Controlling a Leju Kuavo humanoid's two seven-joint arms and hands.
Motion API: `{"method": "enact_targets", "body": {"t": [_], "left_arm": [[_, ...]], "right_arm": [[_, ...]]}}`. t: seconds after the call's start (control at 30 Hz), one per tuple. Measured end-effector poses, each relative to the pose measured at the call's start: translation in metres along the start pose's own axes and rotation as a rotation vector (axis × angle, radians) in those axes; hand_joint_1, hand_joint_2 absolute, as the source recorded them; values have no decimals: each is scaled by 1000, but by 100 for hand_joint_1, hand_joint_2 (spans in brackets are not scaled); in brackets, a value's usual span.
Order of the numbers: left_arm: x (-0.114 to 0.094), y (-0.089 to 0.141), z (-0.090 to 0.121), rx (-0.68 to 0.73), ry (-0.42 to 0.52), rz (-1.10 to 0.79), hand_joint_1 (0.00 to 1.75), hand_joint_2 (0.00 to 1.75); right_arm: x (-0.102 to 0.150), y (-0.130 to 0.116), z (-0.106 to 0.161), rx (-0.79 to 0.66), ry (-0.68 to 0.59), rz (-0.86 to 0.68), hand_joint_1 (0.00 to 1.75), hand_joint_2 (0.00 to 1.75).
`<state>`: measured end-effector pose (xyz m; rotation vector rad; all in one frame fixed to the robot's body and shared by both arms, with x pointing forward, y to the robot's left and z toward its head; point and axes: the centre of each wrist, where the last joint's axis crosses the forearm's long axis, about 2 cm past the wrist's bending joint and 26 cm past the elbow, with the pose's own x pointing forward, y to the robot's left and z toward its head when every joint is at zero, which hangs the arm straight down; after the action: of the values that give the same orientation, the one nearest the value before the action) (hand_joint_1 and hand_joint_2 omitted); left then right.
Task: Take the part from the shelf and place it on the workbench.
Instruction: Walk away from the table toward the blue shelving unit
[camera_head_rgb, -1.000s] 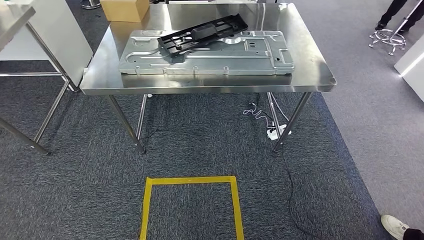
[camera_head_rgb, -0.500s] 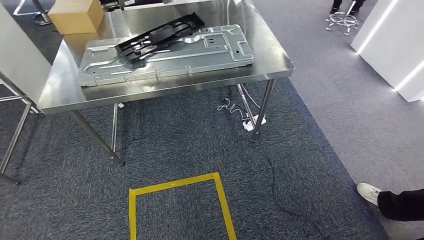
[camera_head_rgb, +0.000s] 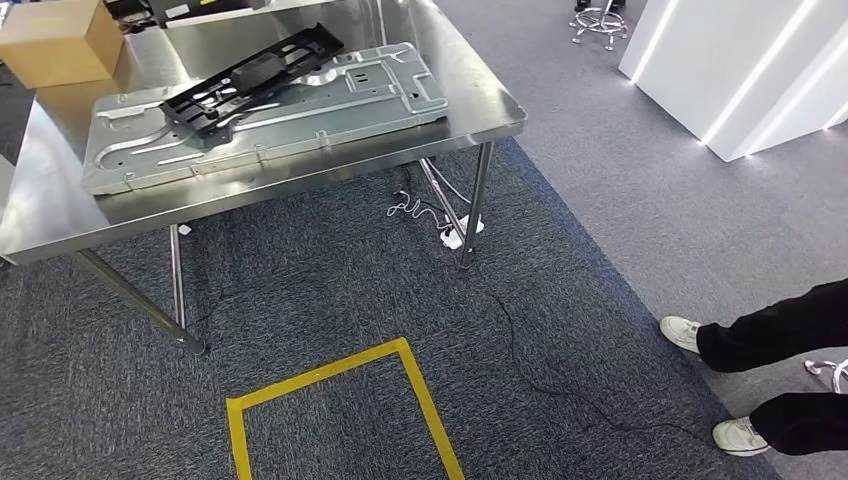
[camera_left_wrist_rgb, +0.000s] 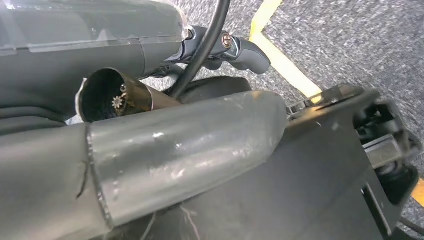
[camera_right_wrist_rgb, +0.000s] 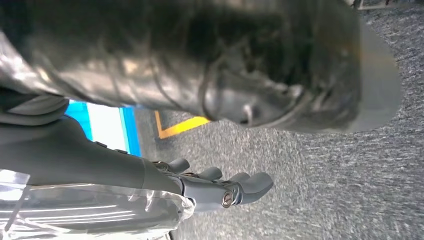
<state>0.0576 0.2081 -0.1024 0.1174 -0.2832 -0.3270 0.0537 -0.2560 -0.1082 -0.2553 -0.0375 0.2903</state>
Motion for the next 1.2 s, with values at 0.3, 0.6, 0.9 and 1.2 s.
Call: {"method": "enact_targets", "body": {"t": [0.3, 0.6, 0.9, 1.2], "left_arm": [[2, -1, 0, -1, 3, 1, 0, 0], [0, -2, 0, -6, 14, 3, 0, 0], [-1, -4, 1, -8, 14, 1, 0, 0], [4, -3, 0, 9, -34, -11, 0, 0]], "right_arm": [[0, -1, 0, 1, 5, -13, 0, 0], [-1, 0, 0, 3, 13, -36, 0, 0], [-5, -1, -1, 2, 21, -50, 0, 0], [-7, -3, -2, 9, 28, -42, 0, 0]]}}
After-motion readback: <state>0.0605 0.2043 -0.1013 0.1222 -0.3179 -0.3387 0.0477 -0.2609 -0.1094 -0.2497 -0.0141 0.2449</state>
